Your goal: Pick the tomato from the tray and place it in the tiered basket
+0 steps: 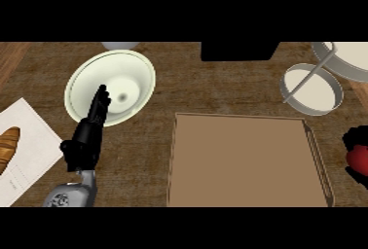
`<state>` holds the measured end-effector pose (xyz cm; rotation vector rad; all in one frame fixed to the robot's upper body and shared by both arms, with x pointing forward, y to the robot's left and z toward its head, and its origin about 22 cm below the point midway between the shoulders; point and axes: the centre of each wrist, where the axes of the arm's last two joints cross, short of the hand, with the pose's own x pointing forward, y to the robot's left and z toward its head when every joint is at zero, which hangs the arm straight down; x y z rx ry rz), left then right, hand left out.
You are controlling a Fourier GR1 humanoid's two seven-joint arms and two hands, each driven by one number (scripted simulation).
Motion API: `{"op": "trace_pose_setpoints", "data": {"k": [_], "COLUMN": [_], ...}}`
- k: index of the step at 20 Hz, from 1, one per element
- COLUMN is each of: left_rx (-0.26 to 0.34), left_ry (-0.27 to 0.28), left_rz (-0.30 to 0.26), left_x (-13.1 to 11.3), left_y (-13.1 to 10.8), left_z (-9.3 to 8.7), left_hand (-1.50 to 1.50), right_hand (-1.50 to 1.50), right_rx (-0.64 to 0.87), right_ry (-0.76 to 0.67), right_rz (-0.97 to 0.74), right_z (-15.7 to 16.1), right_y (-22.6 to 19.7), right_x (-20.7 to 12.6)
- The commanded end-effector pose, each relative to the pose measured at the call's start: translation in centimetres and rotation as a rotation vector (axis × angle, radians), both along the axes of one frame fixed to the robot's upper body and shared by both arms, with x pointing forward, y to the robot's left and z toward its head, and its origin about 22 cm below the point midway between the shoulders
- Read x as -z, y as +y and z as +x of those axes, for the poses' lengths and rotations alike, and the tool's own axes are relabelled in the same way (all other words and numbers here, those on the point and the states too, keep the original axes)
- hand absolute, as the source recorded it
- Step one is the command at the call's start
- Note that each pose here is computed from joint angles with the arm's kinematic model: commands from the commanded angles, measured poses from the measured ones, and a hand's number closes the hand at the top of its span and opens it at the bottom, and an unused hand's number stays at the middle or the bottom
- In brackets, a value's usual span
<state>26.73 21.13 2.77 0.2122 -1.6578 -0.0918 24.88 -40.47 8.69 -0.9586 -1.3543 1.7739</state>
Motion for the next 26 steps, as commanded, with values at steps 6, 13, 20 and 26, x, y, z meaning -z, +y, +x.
{"op": "trace_pose_setpoints", "data": {"k": [6, 13, 20, 26], "left_rx": [0.007, 0.015, 0.039, 0.037], "left_ry": [0.003, -0.006, -0.014, -0.006], "left_rz": [0.013, -0.005, 0.000, 0.009], "left_x": [-0.3, -1.1, 0.0, -1.9], "left_y": [-0.5, -3.1, -1.9, -1.2], "left_z": [0.1, 0.1, -0.1, 2.7], "left_hand": [0.00, 0.00, 0.00, 0.00], "right_hand": [1.50, 1.50, 1.50, 1.50], "right_rx": [0.034, 0.135, 0.147, 0.179], "right_ry": [-0.163, -0.171, -0.022, -0.068], "right_rz": [0.192, 0.279, 0.520, 0.501], "right_z": [-2.4, -3.5, -0.7, 3.2], "right_y": [-3.5, -4.9, -5.7, -1.4], "right_x": [-14.9, -20.6, -21.8, -23.2]}}
